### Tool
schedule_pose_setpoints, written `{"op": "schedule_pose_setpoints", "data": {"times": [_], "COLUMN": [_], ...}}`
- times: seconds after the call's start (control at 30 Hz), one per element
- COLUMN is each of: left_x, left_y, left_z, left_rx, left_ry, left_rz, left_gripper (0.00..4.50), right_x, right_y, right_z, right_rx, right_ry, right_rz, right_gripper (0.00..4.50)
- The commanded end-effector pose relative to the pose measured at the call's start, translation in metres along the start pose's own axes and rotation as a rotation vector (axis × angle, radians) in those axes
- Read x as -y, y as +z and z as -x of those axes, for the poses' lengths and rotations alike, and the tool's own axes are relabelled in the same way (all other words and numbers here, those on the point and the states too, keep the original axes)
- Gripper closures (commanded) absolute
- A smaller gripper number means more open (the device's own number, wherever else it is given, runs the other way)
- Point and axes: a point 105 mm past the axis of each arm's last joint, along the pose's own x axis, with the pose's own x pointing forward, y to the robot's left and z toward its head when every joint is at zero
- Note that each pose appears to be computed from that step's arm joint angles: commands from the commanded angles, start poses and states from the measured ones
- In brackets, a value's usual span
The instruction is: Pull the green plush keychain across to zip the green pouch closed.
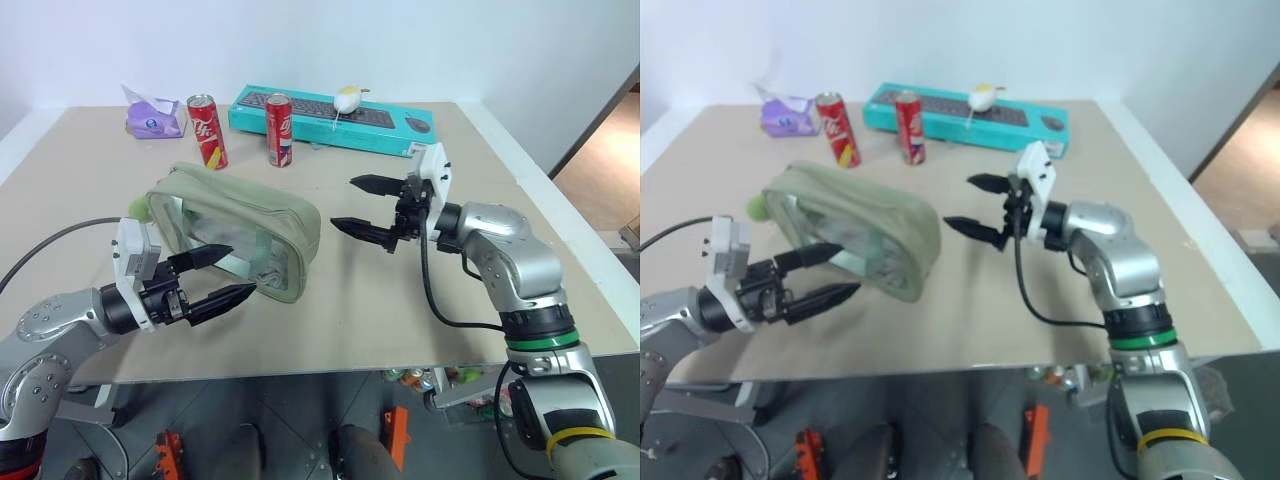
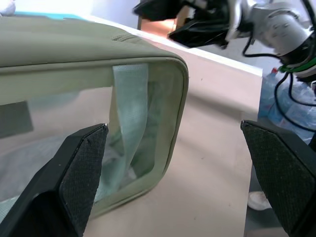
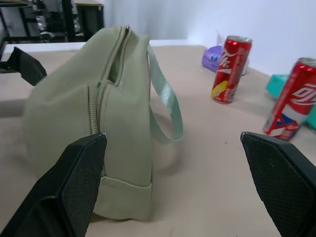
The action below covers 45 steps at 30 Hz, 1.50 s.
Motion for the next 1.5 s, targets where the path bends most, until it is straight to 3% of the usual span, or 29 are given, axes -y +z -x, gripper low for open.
{"op": "schedule_pose_setpoints", "data": {"times": [0.03,0.53,0.67,0.83,1.0,1.3,1.5], "left_x": [0.004,0.002,0.001,0.000,-0.002,-0.004,-0.004], "left_y": [0.008,0.011,0.011,0.010,0.010,0.010,0.010], "left_z": [-0.001,-0.014,-0.016,-0.018,-0.020,-0.022,-0.024], "left_rx": [0.010,0.029,0.037,0.041,0.046,0.046,0.047], "left_ry": [-0.025,-0.001,0.008,0.014,0.019,0.020,0.014], "left_rz": [-0.028,-0.079,-0.087,-0.088,-0.091,-0.086,-0.081], "left_gripper": [0.04,0.04,0.00,0.00,0.00,0.00,0.00], "right_x": [-0.003,-0.008,-0.006,-0.006,-0.008,-0.012,0.011], "right_y": [0.014,0.013,0.007,0.004,0.005,0.017,0.033], "right_z": [-0.009,-0.045,-0.047,-0.047,-0.047,-0.040,-0.021], "right_rx": [0.037,0.060,0.053,0.047,0.052,0.068,0.027], "right_ry": [0.057,0.134,0.136,0.143,0.155,0.199,0.231], "right_rz": [0.034,-0.040,-0.058,-0.069,-0.069,0.003,0.093], "right_gripper": [0.00,0.00,1.07,2.93,4.46,4.46,4.46]}}
